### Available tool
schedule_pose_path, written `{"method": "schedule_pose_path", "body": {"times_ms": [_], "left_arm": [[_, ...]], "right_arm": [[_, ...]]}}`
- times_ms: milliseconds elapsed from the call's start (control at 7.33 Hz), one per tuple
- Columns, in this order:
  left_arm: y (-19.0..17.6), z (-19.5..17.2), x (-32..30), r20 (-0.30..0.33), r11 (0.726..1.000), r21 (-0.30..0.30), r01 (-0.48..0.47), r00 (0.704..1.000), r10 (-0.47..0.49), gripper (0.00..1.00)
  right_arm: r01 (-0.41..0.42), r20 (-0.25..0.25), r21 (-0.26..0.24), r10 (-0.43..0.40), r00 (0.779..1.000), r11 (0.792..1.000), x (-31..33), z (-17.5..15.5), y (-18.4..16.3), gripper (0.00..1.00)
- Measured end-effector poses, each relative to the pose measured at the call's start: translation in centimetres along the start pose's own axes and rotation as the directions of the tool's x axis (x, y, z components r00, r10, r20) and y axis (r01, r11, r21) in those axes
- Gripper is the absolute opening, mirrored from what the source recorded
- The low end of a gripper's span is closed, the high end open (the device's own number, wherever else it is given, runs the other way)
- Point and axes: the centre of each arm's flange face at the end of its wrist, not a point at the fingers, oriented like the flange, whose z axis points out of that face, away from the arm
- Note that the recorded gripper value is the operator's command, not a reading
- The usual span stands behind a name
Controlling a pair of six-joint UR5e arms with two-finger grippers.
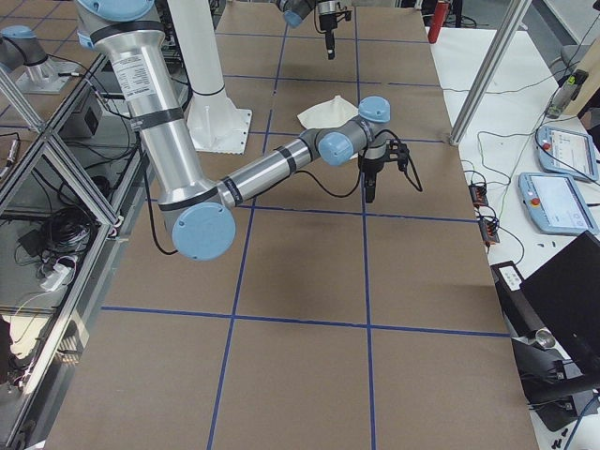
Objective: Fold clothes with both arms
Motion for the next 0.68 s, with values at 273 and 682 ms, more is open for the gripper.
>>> {"method": "schedule_pose_path", "body": {"times_ms": [273, 682], "left_arm": [[-4.7, -4.4, -6.0, 0.190, 0.992, -0.001, -0.130, 0.973, 0.128, 1.00], [-5.9, -12.6, -18.4, 0.370, 0.929, -0.152, -0.336, 0.852, 0.369, 1.00]], "right_arm": [[0.078, -0.043, -0.043, -0.080, 0.996, 0.996, 9.5, -0.9, 2.9, 1.00], [0.149, -0.024, -0.101, -0.152, 0.988, 0.984, 23.6, -2.1, 7.8, 1.00]]}}
